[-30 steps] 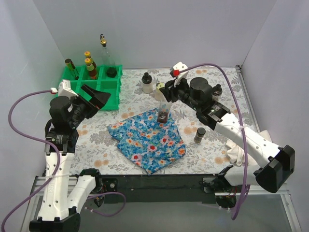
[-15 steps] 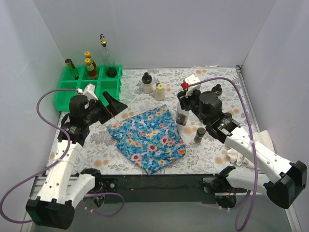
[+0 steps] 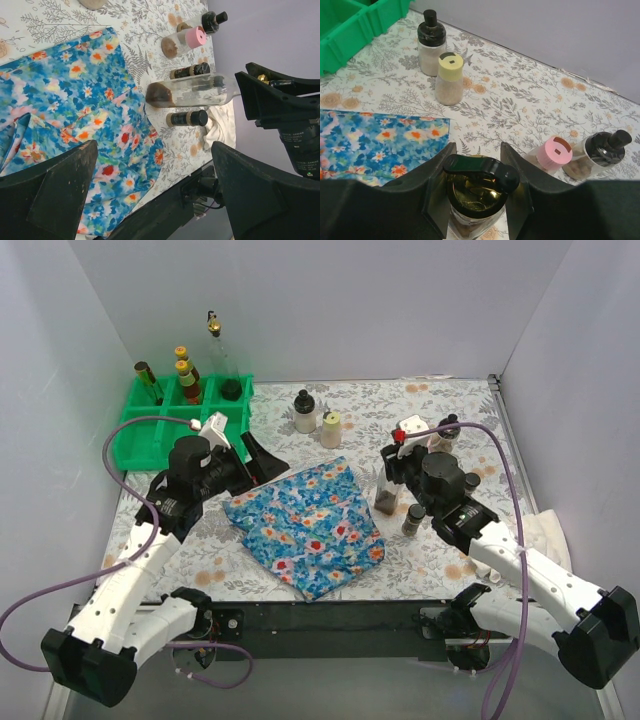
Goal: Organize the condiment bottles
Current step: Place the bottle at the center of the board.
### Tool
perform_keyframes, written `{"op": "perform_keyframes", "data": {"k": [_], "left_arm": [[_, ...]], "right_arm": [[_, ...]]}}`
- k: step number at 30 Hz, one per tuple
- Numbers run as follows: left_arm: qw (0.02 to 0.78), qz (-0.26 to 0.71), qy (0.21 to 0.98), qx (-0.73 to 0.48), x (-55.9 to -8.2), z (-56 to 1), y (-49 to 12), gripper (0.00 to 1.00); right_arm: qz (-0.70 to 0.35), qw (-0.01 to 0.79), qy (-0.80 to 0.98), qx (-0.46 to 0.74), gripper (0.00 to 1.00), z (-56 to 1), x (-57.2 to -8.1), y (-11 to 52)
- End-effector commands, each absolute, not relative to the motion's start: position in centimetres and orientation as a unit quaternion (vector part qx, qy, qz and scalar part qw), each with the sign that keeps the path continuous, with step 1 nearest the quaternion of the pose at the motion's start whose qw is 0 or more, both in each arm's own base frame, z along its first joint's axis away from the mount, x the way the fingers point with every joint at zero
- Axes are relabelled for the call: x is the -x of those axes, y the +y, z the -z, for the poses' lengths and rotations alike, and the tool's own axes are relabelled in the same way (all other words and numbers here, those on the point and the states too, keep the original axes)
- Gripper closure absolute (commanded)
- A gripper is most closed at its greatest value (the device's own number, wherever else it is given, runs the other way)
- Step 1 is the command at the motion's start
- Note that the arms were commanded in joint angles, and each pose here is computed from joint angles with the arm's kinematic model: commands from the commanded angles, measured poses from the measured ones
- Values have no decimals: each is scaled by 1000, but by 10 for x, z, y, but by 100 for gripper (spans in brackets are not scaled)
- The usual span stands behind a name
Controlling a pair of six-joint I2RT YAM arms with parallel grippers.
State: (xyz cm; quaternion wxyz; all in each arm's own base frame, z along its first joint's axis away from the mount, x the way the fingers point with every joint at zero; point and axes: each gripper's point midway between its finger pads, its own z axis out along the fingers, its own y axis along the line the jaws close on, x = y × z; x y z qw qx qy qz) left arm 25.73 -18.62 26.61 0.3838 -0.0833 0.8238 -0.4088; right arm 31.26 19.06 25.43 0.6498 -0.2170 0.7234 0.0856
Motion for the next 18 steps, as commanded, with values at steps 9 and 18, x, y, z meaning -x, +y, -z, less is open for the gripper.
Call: {"op": "perform_keyframes", "data": {"k": [9, 18], "left_arm": [[400, 397, 824, 57, -271, -275, -216, 2], [436, 400, 806, -23, -272, -290, -281, 2]], "right_arm": [[-93, 695, 703, 119, 42, -303, -311, 165], [-112, 676, 723, 94, 1, -335, -289, 151]]}}
